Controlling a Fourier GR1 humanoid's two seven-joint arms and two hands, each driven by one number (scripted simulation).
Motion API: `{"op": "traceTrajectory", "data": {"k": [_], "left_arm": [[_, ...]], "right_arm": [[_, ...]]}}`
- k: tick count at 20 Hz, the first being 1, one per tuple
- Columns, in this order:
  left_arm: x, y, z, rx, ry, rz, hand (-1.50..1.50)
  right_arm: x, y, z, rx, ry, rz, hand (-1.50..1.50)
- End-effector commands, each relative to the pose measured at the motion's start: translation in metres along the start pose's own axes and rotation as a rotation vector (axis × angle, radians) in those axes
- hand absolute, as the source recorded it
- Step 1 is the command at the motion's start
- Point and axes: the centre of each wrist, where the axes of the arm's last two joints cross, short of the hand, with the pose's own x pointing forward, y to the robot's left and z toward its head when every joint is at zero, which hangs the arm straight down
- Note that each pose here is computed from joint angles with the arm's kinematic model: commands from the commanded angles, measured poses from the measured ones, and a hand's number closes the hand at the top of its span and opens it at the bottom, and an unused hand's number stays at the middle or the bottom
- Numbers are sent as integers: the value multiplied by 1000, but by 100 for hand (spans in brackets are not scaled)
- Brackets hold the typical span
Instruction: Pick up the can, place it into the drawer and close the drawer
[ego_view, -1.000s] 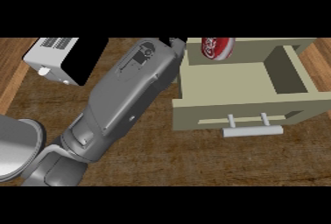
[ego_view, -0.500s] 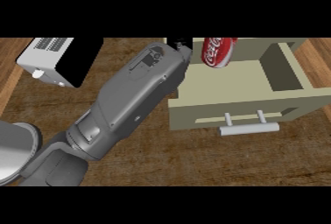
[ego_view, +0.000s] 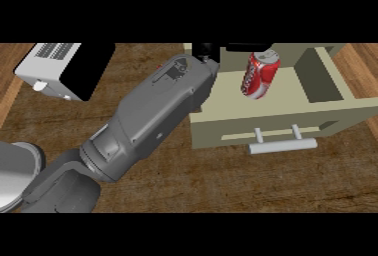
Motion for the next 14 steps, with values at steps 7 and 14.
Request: {"op": "traceTrajectory", "data": {"k": [7,14], "left_arm": [[-17,-1,7,60,11,-22,-150],[-22,3,3,70,-12,-10,-150]], "right_arm": [[2,3,-3,15,-9,10,-150],[-1,6,-10,-4,-32,-1,-150]]}}
